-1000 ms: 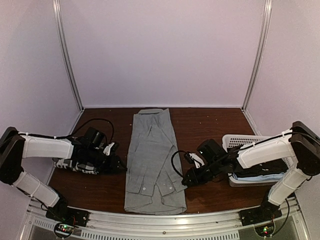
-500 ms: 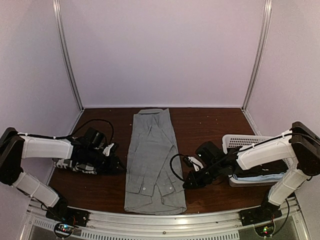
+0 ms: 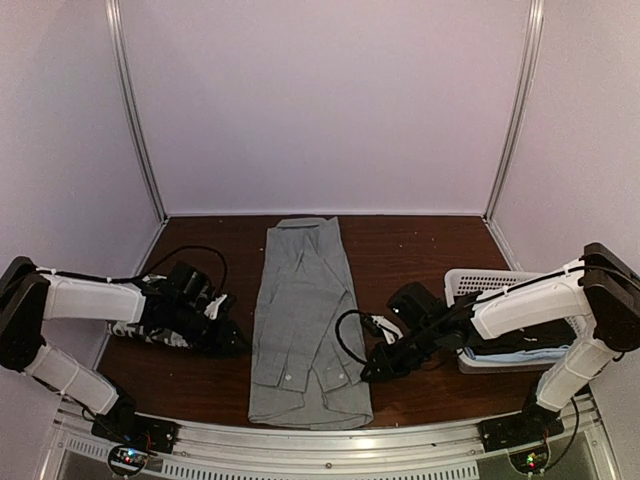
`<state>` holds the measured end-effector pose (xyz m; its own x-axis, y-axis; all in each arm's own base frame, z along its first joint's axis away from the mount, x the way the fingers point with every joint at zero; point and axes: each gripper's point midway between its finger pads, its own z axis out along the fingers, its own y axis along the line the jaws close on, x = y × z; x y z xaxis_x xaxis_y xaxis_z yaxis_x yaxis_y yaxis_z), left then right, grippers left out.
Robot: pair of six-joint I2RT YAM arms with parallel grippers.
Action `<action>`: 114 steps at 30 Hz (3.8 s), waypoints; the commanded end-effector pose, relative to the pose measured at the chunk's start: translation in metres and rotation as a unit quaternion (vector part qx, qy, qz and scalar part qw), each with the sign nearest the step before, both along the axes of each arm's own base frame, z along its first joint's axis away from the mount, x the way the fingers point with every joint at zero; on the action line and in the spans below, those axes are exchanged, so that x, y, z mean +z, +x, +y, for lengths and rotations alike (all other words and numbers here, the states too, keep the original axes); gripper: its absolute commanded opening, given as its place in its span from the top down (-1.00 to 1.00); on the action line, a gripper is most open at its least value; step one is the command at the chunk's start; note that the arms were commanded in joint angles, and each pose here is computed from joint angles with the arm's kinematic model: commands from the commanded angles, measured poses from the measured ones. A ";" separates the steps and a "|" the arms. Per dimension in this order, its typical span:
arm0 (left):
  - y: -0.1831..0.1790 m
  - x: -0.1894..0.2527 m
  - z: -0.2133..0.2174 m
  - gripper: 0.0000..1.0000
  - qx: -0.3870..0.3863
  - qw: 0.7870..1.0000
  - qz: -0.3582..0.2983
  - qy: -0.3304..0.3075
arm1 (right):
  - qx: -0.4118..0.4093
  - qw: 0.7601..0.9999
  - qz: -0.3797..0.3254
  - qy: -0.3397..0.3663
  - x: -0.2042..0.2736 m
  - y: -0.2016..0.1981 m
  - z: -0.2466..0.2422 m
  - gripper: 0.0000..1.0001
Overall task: Fold and stack the long sleeve shirts
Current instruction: Pick up the rectangle-folded shirt from the center of the board, then fold the rectangle-folded shirt at the center of the board.
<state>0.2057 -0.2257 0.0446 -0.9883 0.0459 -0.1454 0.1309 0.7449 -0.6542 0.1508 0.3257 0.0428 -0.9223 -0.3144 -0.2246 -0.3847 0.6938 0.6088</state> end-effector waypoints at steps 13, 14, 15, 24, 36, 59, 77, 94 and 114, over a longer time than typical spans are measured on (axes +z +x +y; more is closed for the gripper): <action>-0.040 -0.013 0.001 0.12 -0.022 0.998 0.054 -0.019 | -0.059 0.998 -0.009 0.020 0.004 0.019 -0.012 0.16; -0.041 -0.013 0.000 0.12 -0.021 0.998 0.057 -0.023 | -0.061 0.998 -0.007 0.025 0.004 0.020 -0.012 0.16; -0.042 -0.013 -0.001 0.12 -0.021 0.998 0.060 -0.027 | -0.063 0.998 -0.005 0.029 0.003 0.021 -0.011 0.16; -0.049 -0.016 -0.008 0.17 -0.021 0.997 0.070 -0.030 | -0.079 0.995 0.017 0.061 -0.006 0.022 -0.008 0.27; -0.056 -0.022 -0.019 0.33 -0.028 0.996 0.080 -0.025 | -0.082 0.993 0.034 0.082 -0.011 0.015 -0.006 0.38; -0.060 -0.008 -0.038 0.73 -0.042 0.993 0.084 -0.078 | -0.089 0.989 0.038 0.113 -0.002 0.014 0.004 0.82; -0.033 0.044 -0.045 1.00 -0.010 0.984 0.069 -0.166 | -0.087 0.982 0.025 0.166 0.045 0.041 0.017 1.00; 0.055 0.075 -0.014 1.00 0.106 0.962 0.063 -0.243 | -0.145 0.959 0.015 0.244 0.079 0.143 0.033 1.00; 0.126 0.024 -0.010 1.00 0.149 0.962 0.054 -0.221 | -0.213 0.955 0.006 0.208 0.023 0.218 0.023 0.83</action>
<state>0.3101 -0.2363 0.0496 -0.9558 -0.2679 0.1211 -0.2235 0.3945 -0.8913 0.3560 0.3512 0.0483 -0.9689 0.1815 -0.1684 -0.0612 0.4835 0.8732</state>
